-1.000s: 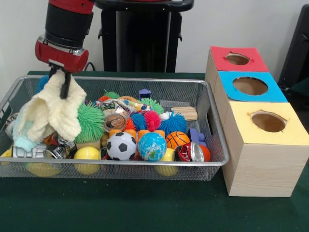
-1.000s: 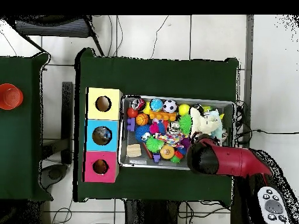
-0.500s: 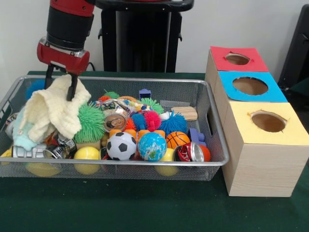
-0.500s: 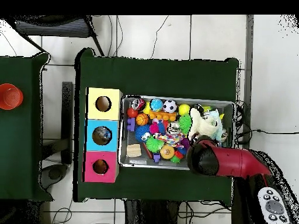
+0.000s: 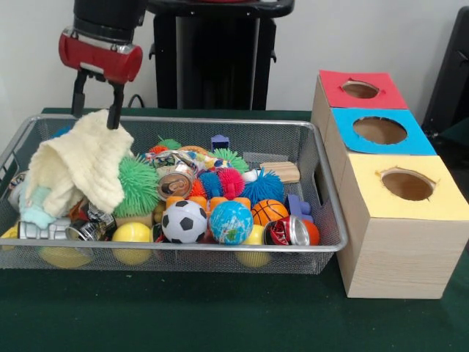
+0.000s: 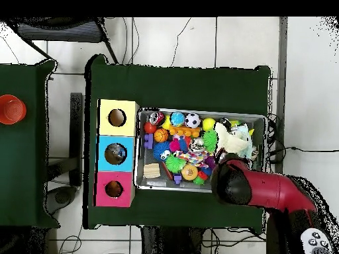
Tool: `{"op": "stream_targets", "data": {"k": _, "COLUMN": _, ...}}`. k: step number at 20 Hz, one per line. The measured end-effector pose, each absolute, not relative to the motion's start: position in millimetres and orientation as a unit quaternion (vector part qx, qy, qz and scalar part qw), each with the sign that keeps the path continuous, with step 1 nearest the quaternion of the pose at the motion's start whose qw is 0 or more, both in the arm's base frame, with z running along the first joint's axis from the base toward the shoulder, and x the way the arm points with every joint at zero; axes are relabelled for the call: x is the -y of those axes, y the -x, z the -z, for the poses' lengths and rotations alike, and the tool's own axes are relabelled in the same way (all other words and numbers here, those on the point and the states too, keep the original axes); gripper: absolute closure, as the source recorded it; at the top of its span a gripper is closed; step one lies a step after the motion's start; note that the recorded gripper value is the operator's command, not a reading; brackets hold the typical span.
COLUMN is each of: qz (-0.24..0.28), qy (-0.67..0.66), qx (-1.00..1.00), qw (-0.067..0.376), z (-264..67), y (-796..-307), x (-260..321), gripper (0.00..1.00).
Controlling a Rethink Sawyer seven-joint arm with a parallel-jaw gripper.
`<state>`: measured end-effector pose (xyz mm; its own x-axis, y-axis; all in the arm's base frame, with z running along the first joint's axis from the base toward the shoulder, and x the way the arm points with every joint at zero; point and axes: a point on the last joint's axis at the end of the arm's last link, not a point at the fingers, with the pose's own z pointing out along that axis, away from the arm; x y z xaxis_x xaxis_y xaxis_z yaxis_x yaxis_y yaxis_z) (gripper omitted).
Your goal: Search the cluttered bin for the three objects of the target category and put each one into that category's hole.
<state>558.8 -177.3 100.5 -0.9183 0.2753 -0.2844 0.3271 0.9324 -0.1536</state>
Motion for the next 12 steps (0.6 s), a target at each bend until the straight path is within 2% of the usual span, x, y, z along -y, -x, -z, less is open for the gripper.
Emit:
{"op": "stream_targets", "data": {"k": 5, "qz": 0.085, "qy": -0.172, "qx": -0.971, "qw": 0.141, "z": -128.4, "y": -566.8, "x": 160.6, "gripper": 0.00}}
{"op": "stream_targets", "data": {"k": 12, "qz": 0.061, "qy": -0.180, "qx": -0.972, "qw": 0.141, "z": -134.2, "y": -569.1, "x": 138.8, "gripper": 0.00}}
